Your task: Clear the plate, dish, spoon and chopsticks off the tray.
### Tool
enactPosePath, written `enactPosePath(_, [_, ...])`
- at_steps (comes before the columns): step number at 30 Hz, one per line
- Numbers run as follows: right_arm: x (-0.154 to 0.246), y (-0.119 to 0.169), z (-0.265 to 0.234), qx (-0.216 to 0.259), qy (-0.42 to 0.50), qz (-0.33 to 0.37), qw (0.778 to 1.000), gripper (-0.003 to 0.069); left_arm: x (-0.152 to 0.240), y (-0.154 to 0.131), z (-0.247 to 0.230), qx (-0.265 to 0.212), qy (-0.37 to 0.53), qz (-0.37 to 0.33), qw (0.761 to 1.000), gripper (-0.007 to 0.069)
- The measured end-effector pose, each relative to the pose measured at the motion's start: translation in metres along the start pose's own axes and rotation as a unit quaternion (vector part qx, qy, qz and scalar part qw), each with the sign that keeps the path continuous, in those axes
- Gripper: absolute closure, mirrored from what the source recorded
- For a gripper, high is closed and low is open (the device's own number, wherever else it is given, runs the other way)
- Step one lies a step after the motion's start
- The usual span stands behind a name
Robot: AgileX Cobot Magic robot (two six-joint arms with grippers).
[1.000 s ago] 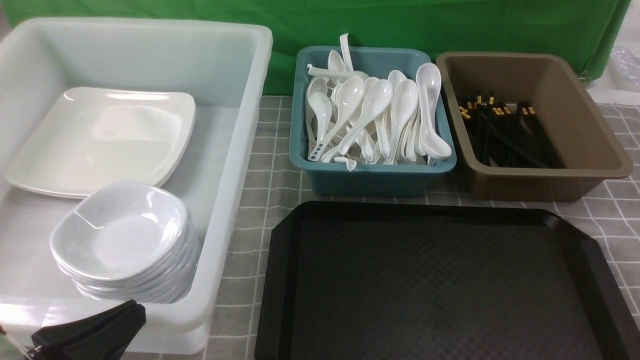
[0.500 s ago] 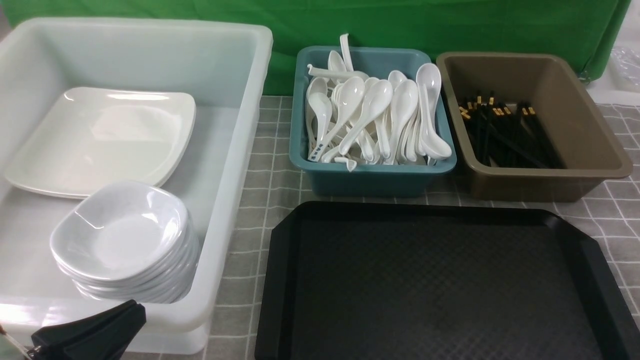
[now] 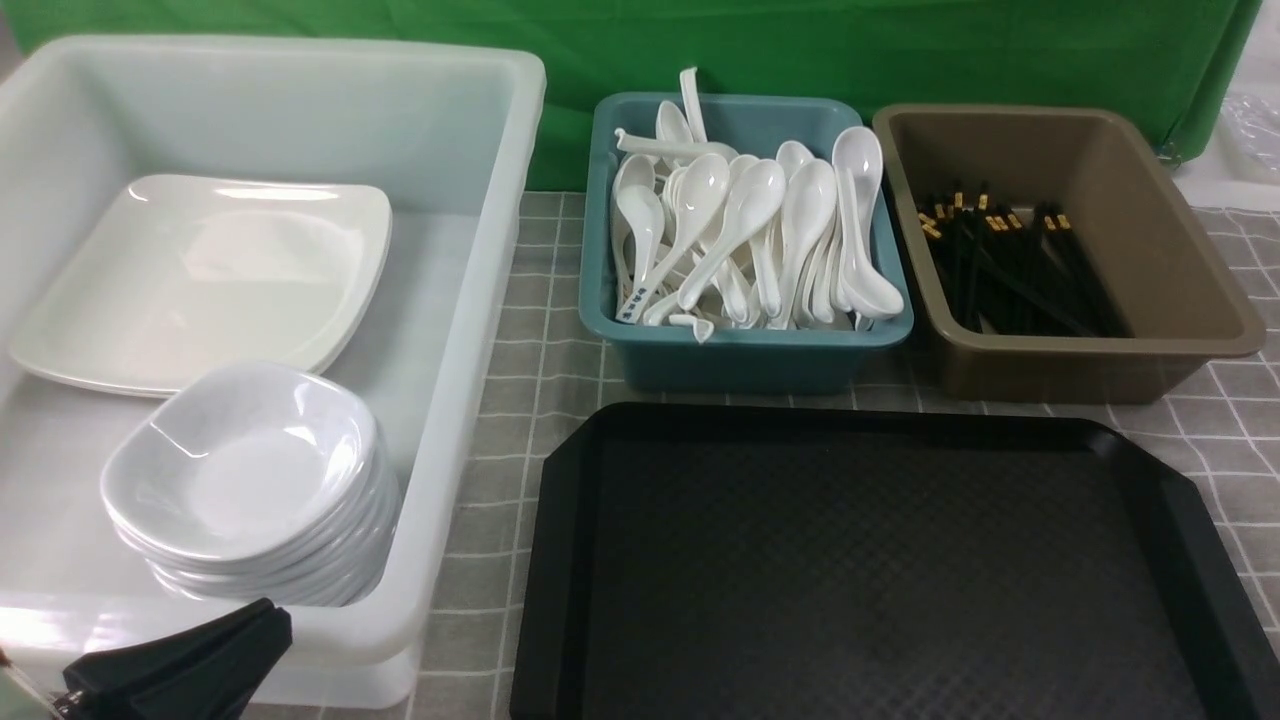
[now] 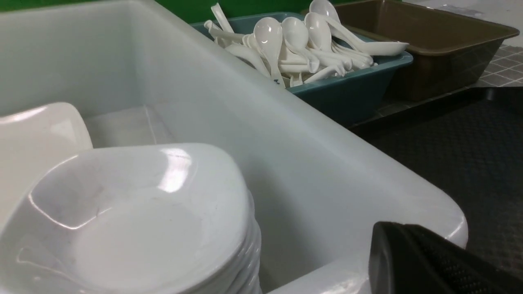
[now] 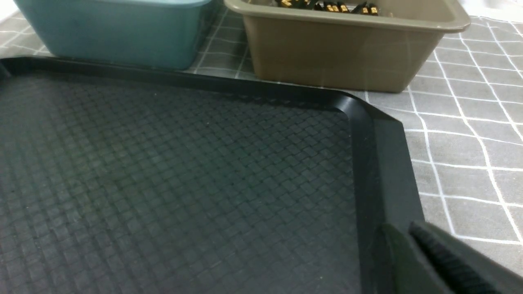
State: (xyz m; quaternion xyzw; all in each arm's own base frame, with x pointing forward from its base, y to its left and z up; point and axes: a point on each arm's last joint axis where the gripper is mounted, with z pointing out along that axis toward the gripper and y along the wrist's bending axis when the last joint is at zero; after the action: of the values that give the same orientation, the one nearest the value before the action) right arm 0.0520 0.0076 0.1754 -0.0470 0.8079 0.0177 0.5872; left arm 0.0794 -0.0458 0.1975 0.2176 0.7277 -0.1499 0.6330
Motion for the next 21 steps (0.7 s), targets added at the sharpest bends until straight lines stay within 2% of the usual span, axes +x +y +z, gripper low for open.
enactPosePath(3, [0.000,0.000,0.000,0.000,0.000,0.000,1.000,0.0566,-0.004,0.005,-0.003,-0.028,-0.031,0.002,0.999,0.0617])
enactPosePath(4, [0.000,0.000,0.000,0.000,0.000,0.000,1.000,0.0561,-0.009,0.012,-0.007,-0.066,-0.061,-0.010,0.996,0.0622])
enactPosePath(6, [0.000,0.000,0.000,0.000,0.000,0.000,1.000,0.0560,-0.012,0.016,-0.010,-0.093,-0.077,-0.017,0.992,0.0624])
enactPosePath(8, [0.000,0.000,0.000,0.000,0.000,0.000,1.000,0.0554,-0.015,0.025,-0.022,-0.162,-0.108,-0.024,0.980,0.0624])
enactPosePath(9, [0.000,0.000,0.000,0.000,0.000,0.000,1.000,0.0554,-0.015,0.026,-0.023,-0.167,-0.110,-0.024,0.979,0.0624])
enactPosePath(10, [0.000,0.000,0.000,0.000,0.000,0.000,1.000,0.0550,-0.013,0.029,-0.031,-0.211,-0.117,-0.027,0.970,0.0624])
enactPosePath(11, [0.000,0.000,0.000,0.000,0.000,0.000,1.000,0.0549,-0.013,0.030,-0.032,-0.215,-0.117,-0.027,0.969,0.0624])
enactPosePath(13, [0.000,0.000,0.000,0.000,0.000,0.000,1.000,0.0541,-0.006,0.030,-0.042,-0.261,-0.100,-0.033,0.960,0.0624])
enactPosePath(17, [0.000,0.000,0.000,0.000,-0.002,0.000,1.000,0.0532,0.013,0.029,-0.042,-0.279,-0.011,-0.065,0.958,0.0624])
enactPosePath(21, [0.000,0.000,0.000,0.000,-0.002,0.000,1.000,0.0524,0.014,0.029,-0.043,-0.281,-0.007,-0.082,0.956,0.0624])
